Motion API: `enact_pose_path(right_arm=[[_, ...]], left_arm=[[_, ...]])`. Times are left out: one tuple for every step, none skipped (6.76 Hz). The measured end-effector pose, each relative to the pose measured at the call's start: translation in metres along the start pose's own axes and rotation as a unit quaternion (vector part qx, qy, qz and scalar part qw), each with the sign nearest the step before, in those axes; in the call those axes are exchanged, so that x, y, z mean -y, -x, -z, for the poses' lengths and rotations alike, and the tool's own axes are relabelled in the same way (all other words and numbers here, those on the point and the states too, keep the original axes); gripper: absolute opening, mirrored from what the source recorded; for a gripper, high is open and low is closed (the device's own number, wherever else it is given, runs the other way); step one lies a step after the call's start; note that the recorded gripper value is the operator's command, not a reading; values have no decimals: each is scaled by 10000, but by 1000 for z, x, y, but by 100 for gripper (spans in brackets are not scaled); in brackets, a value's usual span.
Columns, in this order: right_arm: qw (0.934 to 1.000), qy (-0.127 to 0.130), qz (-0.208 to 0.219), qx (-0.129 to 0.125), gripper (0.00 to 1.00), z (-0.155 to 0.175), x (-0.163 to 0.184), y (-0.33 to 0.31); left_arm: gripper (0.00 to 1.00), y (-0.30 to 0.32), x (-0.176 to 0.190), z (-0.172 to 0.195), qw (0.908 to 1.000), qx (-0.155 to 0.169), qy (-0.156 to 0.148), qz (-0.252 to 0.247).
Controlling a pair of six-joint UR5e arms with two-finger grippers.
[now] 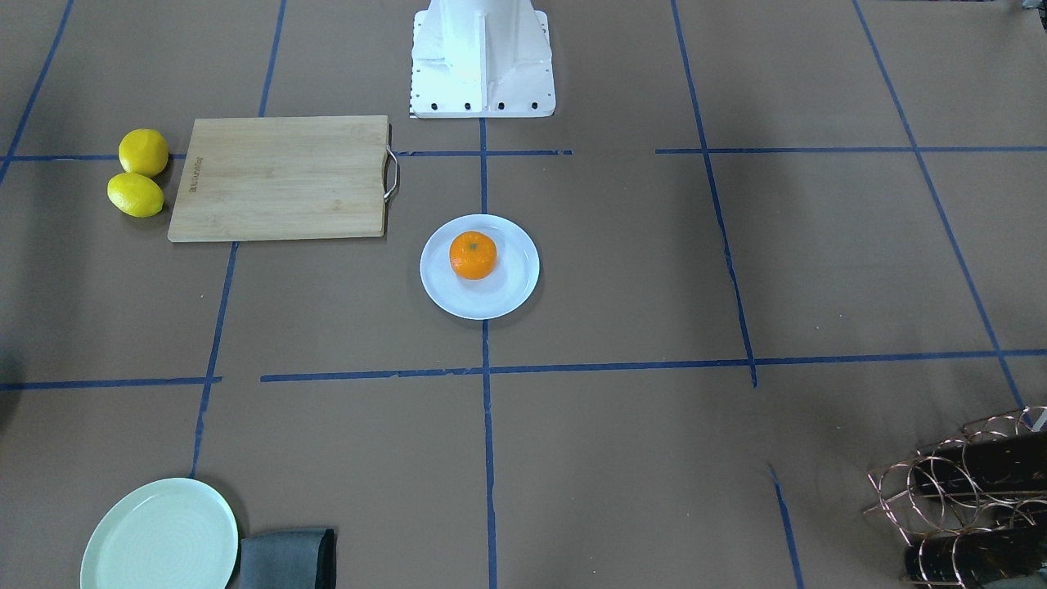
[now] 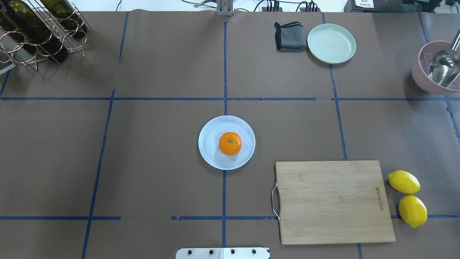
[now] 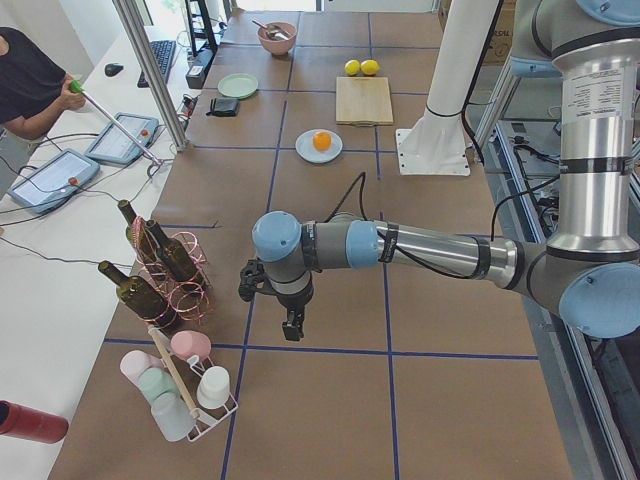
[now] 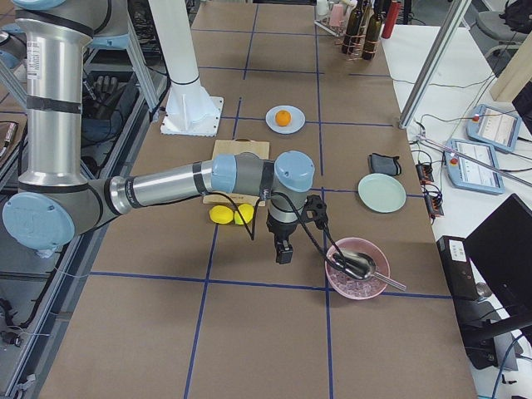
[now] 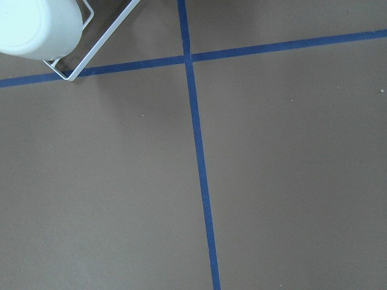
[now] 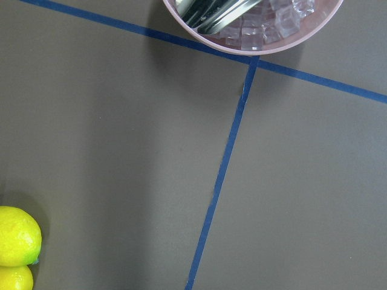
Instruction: Pick orange to plate
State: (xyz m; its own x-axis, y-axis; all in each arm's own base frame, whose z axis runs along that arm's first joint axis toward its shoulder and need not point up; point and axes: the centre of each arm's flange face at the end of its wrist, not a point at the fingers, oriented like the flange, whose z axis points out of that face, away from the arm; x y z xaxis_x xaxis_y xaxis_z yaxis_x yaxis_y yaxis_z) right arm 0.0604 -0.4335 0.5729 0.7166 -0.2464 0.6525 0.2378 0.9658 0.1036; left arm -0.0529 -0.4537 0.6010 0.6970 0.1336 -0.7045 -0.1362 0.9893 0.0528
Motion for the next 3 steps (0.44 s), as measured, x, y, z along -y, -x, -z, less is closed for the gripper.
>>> enact_pose_path(right_arm=[[10000,46,-18,9,100,-3,-2,-3],[10000,86,-30,29,100,-7,-3,-6],[9999,108,-41,54,100,-11,-3,-9]], left_arm=[[100,1,1,0,10000,-3,-3,4],[100,3,1,-1,10000,-11,5,8],[100,6,1,-1,10000,-68,-11,35]])
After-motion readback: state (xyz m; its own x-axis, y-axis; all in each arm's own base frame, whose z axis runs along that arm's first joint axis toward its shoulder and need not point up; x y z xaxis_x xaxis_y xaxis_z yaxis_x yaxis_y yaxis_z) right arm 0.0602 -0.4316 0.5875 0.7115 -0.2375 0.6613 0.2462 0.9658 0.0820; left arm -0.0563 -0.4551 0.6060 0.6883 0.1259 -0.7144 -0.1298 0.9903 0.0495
